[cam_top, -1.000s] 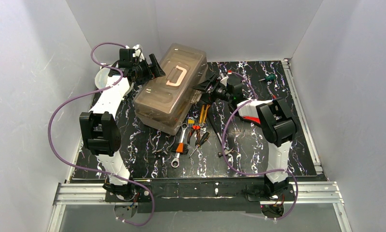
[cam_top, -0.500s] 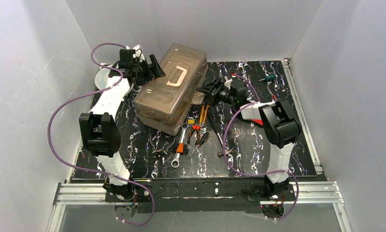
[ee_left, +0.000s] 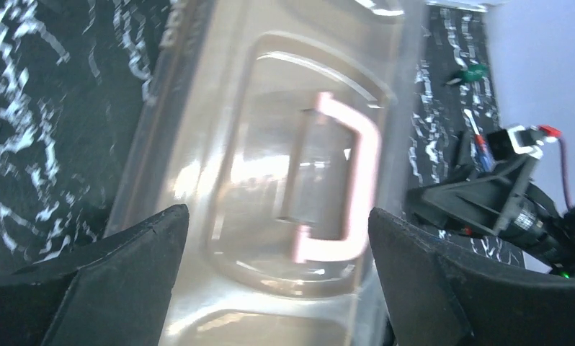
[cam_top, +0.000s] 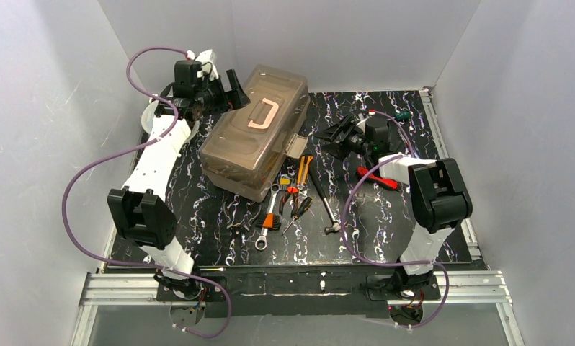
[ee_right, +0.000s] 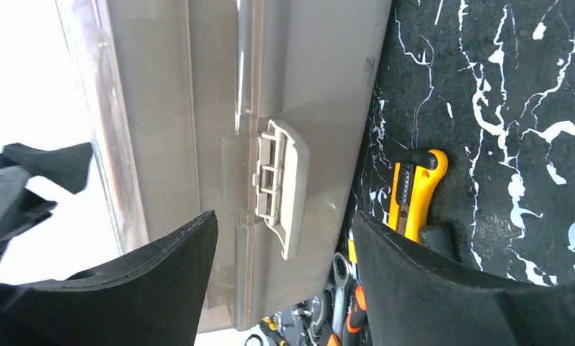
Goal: Pack the tool kit
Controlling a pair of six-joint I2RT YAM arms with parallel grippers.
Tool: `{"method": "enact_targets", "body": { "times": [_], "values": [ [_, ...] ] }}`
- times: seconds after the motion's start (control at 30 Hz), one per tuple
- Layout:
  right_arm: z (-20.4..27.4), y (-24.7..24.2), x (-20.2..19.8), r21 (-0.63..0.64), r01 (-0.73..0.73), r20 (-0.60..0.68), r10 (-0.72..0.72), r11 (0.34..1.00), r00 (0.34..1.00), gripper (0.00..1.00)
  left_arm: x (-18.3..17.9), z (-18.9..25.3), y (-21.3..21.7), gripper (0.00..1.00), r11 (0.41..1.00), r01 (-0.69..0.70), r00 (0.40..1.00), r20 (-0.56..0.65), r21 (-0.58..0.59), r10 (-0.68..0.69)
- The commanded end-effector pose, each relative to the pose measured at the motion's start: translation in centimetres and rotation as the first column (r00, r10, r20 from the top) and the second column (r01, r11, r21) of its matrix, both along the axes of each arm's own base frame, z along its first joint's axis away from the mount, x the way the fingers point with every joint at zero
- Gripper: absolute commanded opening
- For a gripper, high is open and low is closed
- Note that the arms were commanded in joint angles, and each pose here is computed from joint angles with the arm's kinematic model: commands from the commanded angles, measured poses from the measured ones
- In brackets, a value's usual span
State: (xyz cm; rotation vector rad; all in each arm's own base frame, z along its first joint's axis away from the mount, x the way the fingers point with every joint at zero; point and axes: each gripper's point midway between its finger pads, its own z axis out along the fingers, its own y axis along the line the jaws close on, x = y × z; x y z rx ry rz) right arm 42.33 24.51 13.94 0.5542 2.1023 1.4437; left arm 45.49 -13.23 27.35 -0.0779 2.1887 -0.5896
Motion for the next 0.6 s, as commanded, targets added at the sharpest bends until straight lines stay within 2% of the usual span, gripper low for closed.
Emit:
{"method": "enact_targets", "body": {
  "times": [0.0,0.13,0.27,0.57],
  "values": [
    [3.7,0.3,-0.2,-0.07,-0.047,0.147,0.057,0.996,0.988,0.76,-2.1,4.6,-4.0,0.93,0.984,0.17,0.975,0.136,0.054,-0.176],
    [4.5,0.4,-0.4,-0.15,-0.068,0.183,0.095,0.986,0.978,0.75,-2.3,3.5,-7.0,0.89,0.962,0.265,0.956,0.115,0.058,-0.271],
    [5.3,0.2,-0.7,-0.214,-0.061,0.213,0.107,0.975,0.971,0.75,-2.2,2.0,-9.3,0.78,0.953,0.287,0.951,0.086,0.097,-0.296],
    [5.9,0.3,-1.1,-0.219,-0.077,0.227,0.127,0.973,0.965,0.75,-1.4,-2.4,-10.2,0.78,0.93,0.265,0.962,-0.009,0.253,-0.272]
  ]
}}
